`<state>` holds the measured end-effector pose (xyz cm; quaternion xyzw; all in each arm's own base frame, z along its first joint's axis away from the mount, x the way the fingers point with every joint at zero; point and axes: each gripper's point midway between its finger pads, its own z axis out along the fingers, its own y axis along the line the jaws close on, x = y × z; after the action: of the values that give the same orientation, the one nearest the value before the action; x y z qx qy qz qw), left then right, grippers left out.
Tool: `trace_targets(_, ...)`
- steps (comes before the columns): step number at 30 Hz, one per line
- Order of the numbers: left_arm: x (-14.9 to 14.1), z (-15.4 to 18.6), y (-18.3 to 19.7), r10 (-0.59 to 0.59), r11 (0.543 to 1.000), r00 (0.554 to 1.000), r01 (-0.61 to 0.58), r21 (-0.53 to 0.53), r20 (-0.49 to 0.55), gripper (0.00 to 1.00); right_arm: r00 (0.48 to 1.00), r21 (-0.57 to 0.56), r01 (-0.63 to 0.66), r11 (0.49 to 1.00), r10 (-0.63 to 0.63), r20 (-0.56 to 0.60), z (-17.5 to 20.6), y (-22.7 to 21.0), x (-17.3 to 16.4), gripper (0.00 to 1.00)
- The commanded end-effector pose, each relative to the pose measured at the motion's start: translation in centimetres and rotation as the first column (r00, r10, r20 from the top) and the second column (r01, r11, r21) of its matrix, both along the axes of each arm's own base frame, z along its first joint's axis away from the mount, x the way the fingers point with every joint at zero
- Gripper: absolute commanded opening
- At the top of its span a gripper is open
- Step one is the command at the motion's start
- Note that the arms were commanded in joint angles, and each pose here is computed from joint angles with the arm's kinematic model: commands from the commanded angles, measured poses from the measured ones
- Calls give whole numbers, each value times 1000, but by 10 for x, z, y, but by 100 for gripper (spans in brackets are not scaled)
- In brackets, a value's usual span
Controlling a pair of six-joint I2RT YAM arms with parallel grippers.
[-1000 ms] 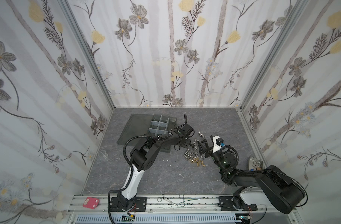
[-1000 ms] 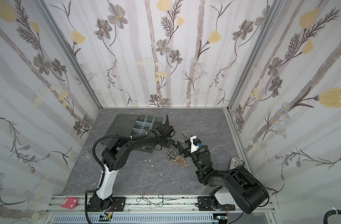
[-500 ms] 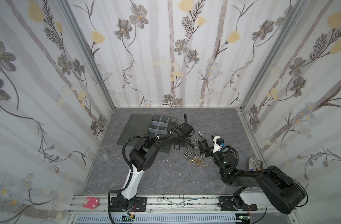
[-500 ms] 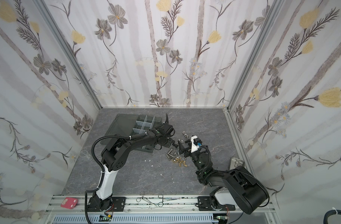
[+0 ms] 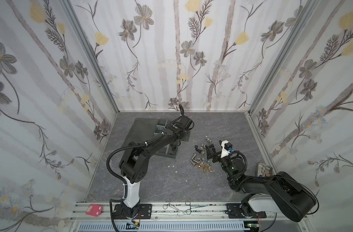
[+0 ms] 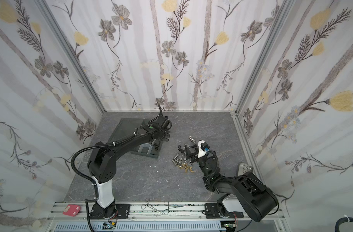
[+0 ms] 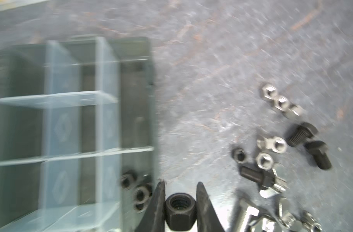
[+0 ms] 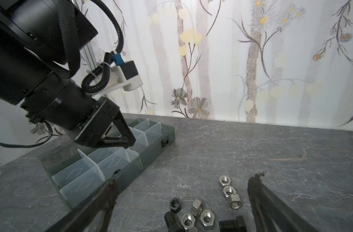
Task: Sort the screws and nuts into containers
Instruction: Place the nut into the container, then pick up the nut at the center of the table.
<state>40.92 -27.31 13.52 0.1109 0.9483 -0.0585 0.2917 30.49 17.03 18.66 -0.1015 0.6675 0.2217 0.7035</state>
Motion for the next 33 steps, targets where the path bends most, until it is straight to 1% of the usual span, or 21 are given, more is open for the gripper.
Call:
trace_targets(1, -9, -18, 42, 122, 990, 990, -116, 75, -77, 21, 1000, 19, 5, 1000, -6, 25, 8, -1, 1, 100)
trace_targets(4, -11, -35, 53, 149, 986, 984, -140, 93, -97, 21, 1000, 16, 7, 1000, -7, 23, 8, -1, 1, 100)
trace_targets(6, -11, -44, 52, 146, 986, 983, -136, 100, -110, 21, 1000, 15, 11, 1000, -11, 23, 8, -2, 1, 100)
trace_targets(9, -8, -57, 47, 131, 988, 983, -118, 101, -127, 33, 1000, 13, 16, 1000, -16, 22, 8, -2, 1, 100)
trace_targets(10, -6, -57, 45, 130, 988, 984, -119, 96, -121, 38, 1000, 13, 15, 1000, -15, 24, 8, -2, 1, 99)
trace_targets(11, -5, -57, 44, 132, 988, 984, -121, 95, -118, 42, 1000, 13, 15, 1000, -15, 24, 8, -2, 1, 100)
trace_targets(15, 2, -40, 34, 120, 991, 990, -115, 68, -72, 43, 1000, 13, 15, 1000, -16, 25, 9, -3, 0, 100)
trace_targets(17, 5, -27, 19, 73, 996, 997, -70, 57, -36, 43, 999, 16, 20, 1000, -21, 28, 10, -4, 0, 100)
trace_targets(20, 6, -7, -16, -21, 999, 1000, 20, 39, 17, 46, 998, 31, 51, 998, -53, 36, 13, -12, -2, 100)
trace_targets(23, 9, 0, -57, -116, 993, 992, 116, -6, 42, 48, 991, 60, 128, 990, -131, 42, 15, -28, -4, 100)
trace_targets(26, 10, -8, -90, -192, 980, 981, 193, -44, 26, 48, 981, 76, 185, 980, -188, 39, 15, -41, -5, 100)
trace_targets(28, 9, -21, -106, -244, 969, 970, 245, -43, 10, 48, 981, 66, 190, 980, -192, 35, 14, -41, -4, 100)
trace_targets(30, 5, -31, -116, -282, 958, 959, 281, -50, -14, 48, 981, 60, 191, 980, -193, 27, 14, -40, -3, 100)
trace_targets(33, -1, -47, -121, -301, 953, 952, 298, -51, -58, 48, 980, 59, 195, 979, -197, 21, 12, -40, -2, 100)
